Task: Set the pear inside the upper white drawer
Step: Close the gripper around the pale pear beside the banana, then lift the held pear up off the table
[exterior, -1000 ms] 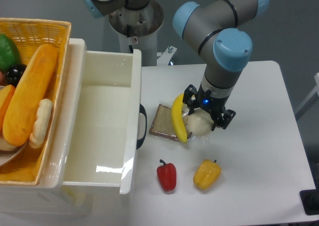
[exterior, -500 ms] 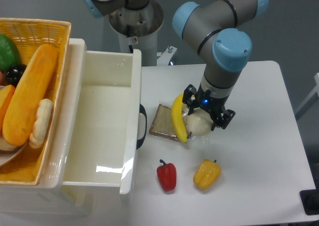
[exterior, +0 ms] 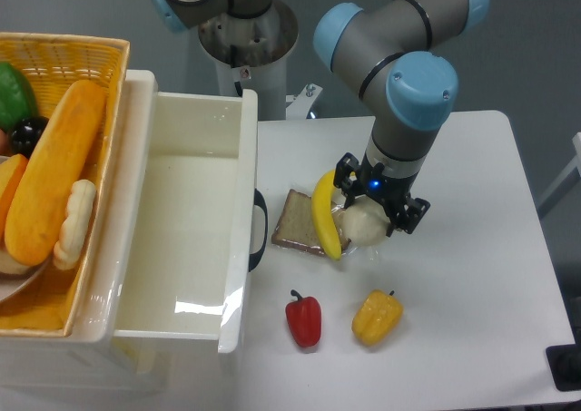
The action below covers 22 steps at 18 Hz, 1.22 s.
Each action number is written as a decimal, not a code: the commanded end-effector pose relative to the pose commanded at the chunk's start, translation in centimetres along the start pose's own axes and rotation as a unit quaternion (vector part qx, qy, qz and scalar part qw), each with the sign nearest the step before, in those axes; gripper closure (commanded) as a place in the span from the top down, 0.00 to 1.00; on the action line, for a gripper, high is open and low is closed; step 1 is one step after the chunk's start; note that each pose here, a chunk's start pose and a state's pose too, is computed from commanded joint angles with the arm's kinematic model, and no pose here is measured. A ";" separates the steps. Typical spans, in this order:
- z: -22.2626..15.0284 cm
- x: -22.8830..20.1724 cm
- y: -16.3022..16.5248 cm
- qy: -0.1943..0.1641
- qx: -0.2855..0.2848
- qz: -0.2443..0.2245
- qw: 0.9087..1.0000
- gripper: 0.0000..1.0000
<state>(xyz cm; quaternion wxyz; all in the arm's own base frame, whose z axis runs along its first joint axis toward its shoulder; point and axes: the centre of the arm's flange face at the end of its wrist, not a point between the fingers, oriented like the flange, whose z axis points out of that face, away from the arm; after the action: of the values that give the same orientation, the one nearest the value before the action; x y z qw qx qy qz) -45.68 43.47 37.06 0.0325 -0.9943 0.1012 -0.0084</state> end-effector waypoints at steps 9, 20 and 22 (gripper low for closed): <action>-4.4 0.0 1.9 0.002 0.000 -0.048 0.999 0.49; -9.4 3.0 2.7 -0.008 0.014 -0.111 0.994 0.49; -11.1 3.9 2.7 -0.010 0.040 -0.139 0.989 0.49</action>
<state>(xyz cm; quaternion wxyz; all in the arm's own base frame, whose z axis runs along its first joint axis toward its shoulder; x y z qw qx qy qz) -42.61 39.36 47.99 0.0715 -0.9967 -0.0384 -0.0066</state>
